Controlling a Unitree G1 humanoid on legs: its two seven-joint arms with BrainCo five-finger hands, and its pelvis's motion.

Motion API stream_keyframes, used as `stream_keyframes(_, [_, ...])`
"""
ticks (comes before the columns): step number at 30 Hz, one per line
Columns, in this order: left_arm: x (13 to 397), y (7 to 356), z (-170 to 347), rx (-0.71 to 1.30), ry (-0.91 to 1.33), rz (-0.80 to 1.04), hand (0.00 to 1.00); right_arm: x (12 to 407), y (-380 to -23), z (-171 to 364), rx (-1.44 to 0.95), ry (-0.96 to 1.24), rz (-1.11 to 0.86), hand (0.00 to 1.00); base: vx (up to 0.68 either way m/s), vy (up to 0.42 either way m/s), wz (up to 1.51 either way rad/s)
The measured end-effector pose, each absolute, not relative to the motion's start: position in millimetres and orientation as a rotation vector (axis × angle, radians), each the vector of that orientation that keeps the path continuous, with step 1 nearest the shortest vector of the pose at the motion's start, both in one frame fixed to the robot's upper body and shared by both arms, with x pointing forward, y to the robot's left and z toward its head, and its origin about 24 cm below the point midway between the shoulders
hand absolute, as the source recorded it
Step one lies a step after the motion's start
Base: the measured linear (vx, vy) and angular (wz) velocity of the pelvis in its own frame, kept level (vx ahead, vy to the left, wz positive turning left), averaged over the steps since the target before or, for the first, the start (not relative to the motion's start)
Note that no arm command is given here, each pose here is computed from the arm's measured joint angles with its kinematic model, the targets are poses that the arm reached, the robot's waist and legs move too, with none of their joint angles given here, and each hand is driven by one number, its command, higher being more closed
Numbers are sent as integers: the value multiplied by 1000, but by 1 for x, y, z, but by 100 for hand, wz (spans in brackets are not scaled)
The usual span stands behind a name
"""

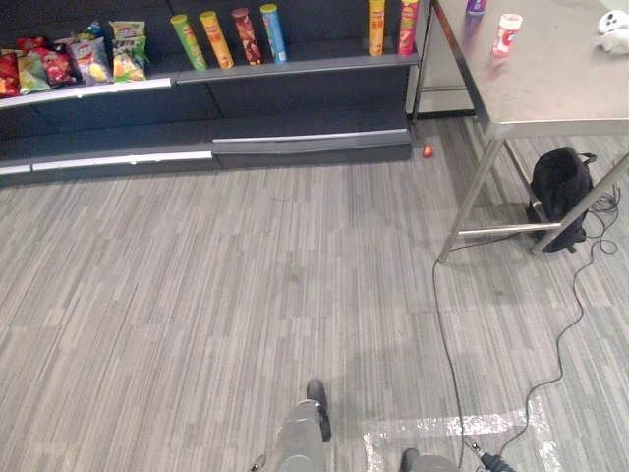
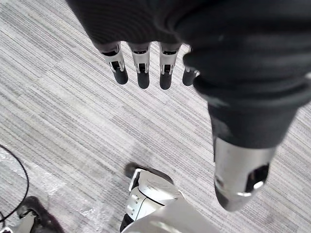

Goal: Put the gum and the chips on the shelf.

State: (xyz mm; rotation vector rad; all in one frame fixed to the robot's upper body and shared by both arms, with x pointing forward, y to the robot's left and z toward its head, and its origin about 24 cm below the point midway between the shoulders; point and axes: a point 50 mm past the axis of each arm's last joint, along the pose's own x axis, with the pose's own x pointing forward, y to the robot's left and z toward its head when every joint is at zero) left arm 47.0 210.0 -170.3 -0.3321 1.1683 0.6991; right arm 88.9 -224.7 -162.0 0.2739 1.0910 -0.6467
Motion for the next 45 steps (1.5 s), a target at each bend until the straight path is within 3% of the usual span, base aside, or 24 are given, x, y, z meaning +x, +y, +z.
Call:
stream_keyframes(6, [54,224,-167,-296,1137,699,0,106,-194,-164,311,1092,-557,0,438,303,-34])
stream_keyframes(22, [60,230,-165,-189,1154,596,0,102,-215,-159,298,1026,-591,0,391,85,2])
stream_keyframes(26, [59,217,-168,-261,1153,632,0,77,-218,-164,320,1083,-652,0,466,-299,43])
stream_keyframes(35, [55,205,-170,-309,1165,634,0,64,-223,-165,350,1097,-717,0,369,-185,12])
stream_keyframes(45, [58,209,-167,-412,1096,750,0,61,-224,-164,303,1094,-715,0,366,192,-1])
